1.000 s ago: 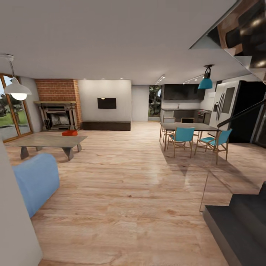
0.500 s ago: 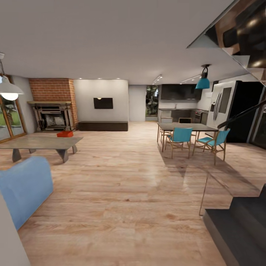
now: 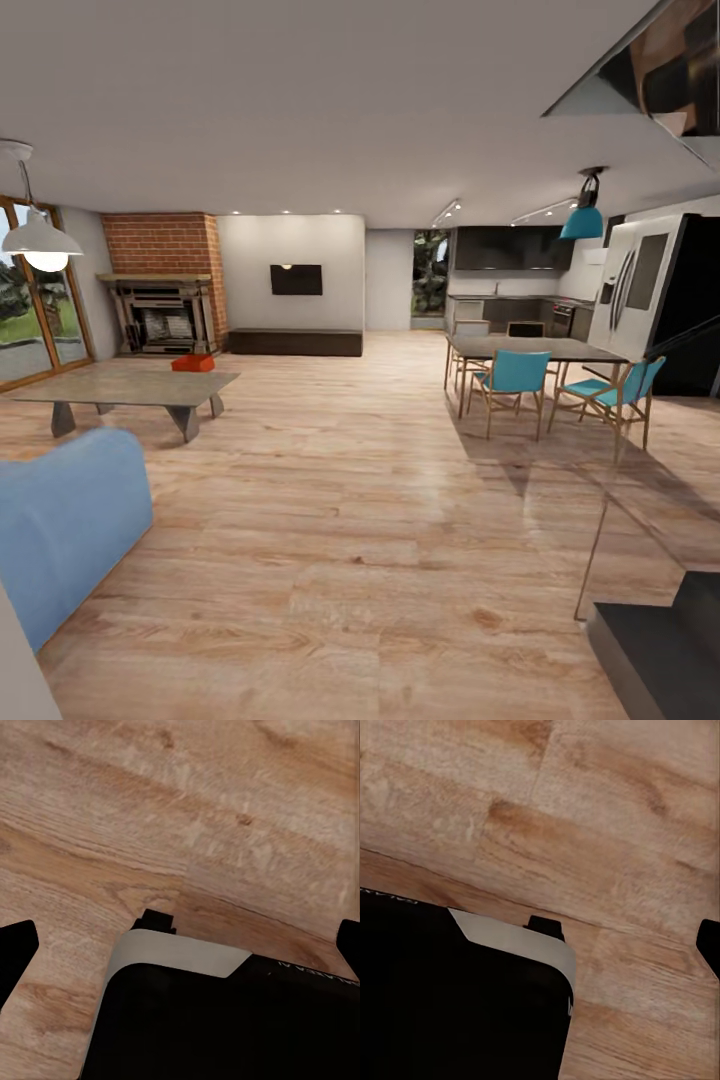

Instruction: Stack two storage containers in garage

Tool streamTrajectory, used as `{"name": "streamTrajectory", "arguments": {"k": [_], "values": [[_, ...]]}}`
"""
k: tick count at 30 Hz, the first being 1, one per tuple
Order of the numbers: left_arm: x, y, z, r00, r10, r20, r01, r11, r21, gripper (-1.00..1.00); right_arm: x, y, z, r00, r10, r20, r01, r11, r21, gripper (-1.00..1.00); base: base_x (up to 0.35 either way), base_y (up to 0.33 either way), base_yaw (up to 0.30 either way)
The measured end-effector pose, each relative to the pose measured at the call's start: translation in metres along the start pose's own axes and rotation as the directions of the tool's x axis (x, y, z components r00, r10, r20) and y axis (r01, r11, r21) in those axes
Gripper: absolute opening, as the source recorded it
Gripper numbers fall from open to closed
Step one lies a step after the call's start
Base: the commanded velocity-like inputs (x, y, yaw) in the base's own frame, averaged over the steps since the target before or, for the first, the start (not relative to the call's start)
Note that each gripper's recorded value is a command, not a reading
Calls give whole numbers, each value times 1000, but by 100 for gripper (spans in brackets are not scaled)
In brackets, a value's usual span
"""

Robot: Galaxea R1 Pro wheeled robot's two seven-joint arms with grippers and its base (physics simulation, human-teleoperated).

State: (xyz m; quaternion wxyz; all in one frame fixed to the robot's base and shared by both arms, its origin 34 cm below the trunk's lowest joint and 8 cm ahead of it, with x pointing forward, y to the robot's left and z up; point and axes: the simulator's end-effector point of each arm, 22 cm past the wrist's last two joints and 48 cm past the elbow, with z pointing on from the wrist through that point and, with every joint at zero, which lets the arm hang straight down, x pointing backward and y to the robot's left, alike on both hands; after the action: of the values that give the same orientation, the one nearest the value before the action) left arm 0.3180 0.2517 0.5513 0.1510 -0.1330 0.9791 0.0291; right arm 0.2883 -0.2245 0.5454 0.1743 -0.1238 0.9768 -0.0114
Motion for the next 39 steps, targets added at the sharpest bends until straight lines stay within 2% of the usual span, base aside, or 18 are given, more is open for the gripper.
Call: {"name": "streamTrajectory", "arguments": {"k": [11, 13, 14, 18, 22, 39], "values": [[0, 0, 0, 1000, 0, 0, 0, 1000, 0, 100, 0, 1, 0, 1000, -1, -2, 1, 1000, -2, 100, 323, 0, 1], [0, 0, 0, 1000, 0, 0, 0, 1000, 0, 100, 0, 1, 0, 1000, 2, -2, -2, 1000, -1, 100, 323, 0, 0], [0, 0, 0, 1000, 0, 0, 0, 1000, 0, 100, -1, 5, 0, 1000, 20, 1, -20, 1000, -3, 100, 323, 0, 0], [0, 0, 0, 1000, 0, 0, 0, 1000, 0, 100, 0, 0, 0, 1000, 25, 0, -25, 1000, 5, 100, 323, 0, 0], [0, 0, 0, 1000, 0, 0, 0, 1000, 0, 100, 2, -5, 0, 1000, 17, -5, -17, 1000, 15, 100, 323, 0, 0], [0, 0, 0, 1000, 0, 1, 0, 1000, 0, 100, 1, -3, 0, 1000, 19, -4, -18, 1000, 14, 100, 323, 0, 0]]}}
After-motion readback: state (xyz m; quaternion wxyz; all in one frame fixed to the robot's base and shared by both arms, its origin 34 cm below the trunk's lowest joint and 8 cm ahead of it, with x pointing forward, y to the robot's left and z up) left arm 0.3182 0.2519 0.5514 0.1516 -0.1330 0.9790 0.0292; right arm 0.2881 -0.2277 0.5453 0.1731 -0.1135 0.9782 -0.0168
